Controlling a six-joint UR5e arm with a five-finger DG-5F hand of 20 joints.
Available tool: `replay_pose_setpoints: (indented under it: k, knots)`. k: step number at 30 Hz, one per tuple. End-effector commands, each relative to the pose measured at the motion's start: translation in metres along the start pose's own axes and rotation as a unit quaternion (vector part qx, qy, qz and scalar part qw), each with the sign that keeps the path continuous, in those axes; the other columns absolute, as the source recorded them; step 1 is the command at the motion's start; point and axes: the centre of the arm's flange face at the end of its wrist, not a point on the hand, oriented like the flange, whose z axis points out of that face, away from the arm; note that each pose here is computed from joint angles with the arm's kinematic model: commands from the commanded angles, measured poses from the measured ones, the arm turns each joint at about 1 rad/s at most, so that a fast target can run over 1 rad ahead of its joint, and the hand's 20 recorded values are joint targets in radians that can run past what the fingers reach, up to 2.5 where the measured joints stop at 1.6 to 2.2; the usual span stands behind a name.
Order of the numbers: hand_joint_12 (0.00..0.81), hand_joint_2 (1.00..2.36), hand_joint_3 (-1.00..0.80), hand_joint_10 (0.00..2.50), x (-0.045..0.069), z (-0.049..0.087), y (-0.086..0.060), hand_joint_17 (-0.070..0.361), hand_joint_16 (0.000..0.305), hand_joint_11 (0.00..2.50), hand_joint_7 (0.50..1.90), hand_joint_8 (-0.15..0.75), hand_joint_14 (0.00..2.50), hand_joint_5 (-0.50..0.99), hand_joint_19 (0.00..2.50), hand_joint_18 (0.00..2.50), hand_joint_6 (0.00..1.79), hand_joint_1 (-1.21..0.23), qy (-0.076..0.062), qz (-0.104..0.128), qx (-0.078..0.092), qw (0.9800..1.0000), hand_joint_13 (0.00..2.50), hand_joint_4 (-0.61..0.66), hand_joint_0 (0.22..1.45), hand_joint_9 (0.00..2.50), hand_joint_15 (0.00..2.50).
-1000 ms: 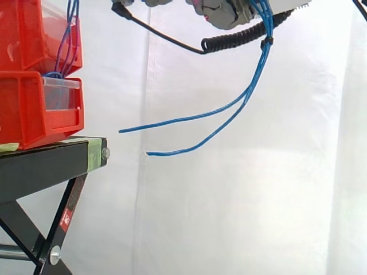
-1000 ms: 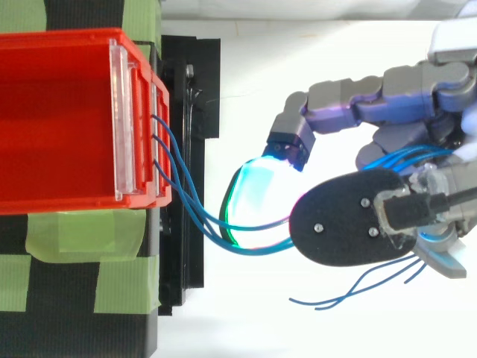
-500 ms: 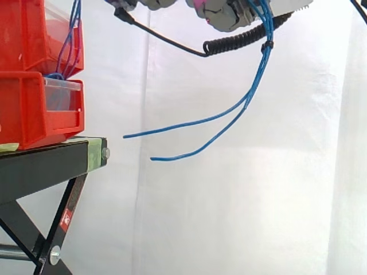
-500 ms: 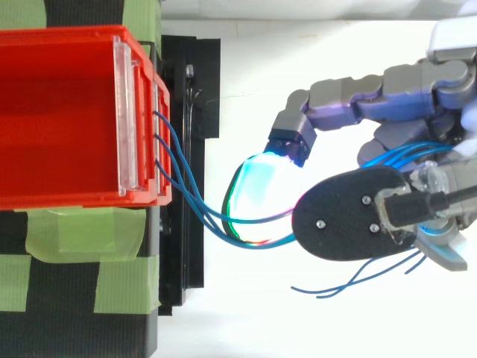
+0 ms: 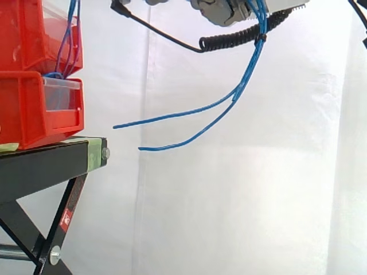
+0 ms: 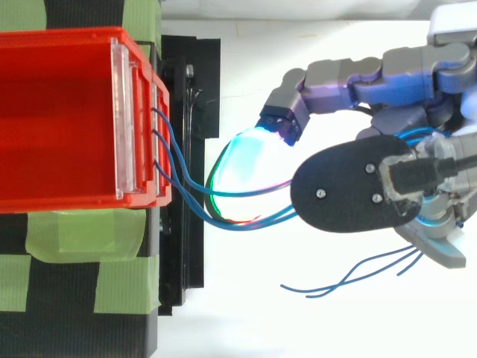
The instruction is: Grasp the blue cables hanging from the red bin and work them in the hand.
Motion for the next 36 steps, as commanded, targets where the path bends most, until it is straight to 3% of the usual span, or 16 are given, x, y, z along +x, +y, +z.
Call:
replay_pose_setpoints:
  k: [1, 7, 12, 17, 19, 20, 21, 23, 26, 36]
  knots:
    - [0.522, 1.77, 0.27, 2.5, -0.0003, -0.0003, -0.0001, 0.134, 0.06, 2.5, 1.22, 0.511, 2.5, 0.22, 1.37, 1.2, 0.0, -0.71, -0.001, 0.0, 0.001, 1.0, 0.83, 0.14, 0.91, 0.78, 1.89]
    - [0.522, 1.77, 0.24, 2.5, 0.0001, 0.0, 0.0, 0.134, 0.06, 2.5, 1.24, 0.511, 2.5, 0.24, 1.37, 1.2, 0.0, -0.69, 0.001, 0.001, 0.0, 1.0, 0.83, 0.14, 0.87, 0.78, 1.89]
    - [0.522, 1.79, 0.29, 2.5, -0.0002, -0.0001, 0.0, 0.134, 0.06, 2.5, 1.21, 0.511, 2.5, 0.26, 1.37, 1.2, 0.0, -0.68, 0.0, 0.001, 0.0, 1.0, 0.83, 0.11, 0.93, 0.78, 1.89]
    - [0.522, 1.65, 0.27, 2.5, -0.0011, -0.0001, 0.0003, 0.134, 0.06, 2.5, 1.11, 0.511, 2.5, 0.23, 1.37, 1.2, 0.01, -0.72, -0.001, 0.001, 0.001, 1.0, 0.83, 0.11, 0.95, 0.78, 1.89]
    - [0.522, 1.49, 0.2, 2.5, -0.0003, -0.0003, -0.0001, 0.134, 0.06, 2.5, 1.11, 0.511, 2.5, 0.23, 1.37, 1.2, 0.01, -0.76, -0.001, 0.001, 0.001, 1.0, 0.83, 0.13, 0.94, 0.78, 1.89]
    - [0.522, 1.26, 0.16, 2.5, -0.0003, -0.0003, -0.0001, 0.134, 0.06, 2.5, 1.12, 0.511, 2.5, 0.24, 1.37, 1.2, 0.01, -0.78, -0.001, 0.001, 0.001, 1.0, 0.83, 0.16, 0.93, 0.78, 1.89]
    - [0.522, 1.15, 0.13, 2.5, 0.0002, 0.0, 0.0006, 0.134, 0.06, 2.5, 1.14, 0.511, 2.5, 0.25, 1.37, 1.2, 0.01, -0.79, 0.0, 0.001, 0.0, 1.0, 0.83, 0.16, 0.95, 0.78, 1.89]
    - [0.522, 1.0, -0.02, 2.5, -0.0002, -0.0001, 0.0, 0.134, 0.06, 2.5, 1.18, 0.511, 2.5, 0.27, 1.37, 1.2, 0.01, -0.78, 0.0, 0.002, 0.0, 1.0, 0.83, 0.2, 0.95, 0.78, 1.89]
    - [0.522, 1.01, -0.23, 2.5, -0.0006, -0.0005, -0.0003, 0.134, 0.06, 2.5, 1.23, 0.511, 2.5, 0.29, 1.37, 1.2, 0.01, -0.75, -0.001, 0.0, 0.002, 1.0, 0.83, 0.19, 0.9, 0.78, 1.89]
    - [0.522, 1.01, -0.68, 2.5, 0.0005, -0.0029, -0.0028, 0.134, 0.06, 2.5, 1.36, 0.511, 2.5, 0.34, 1.37, 1.2, 0.0, -0.7, -0.002, -0.011, 0.013, 0.9999, 0.83, 0.19, 0.83, 0.78, 1.89]
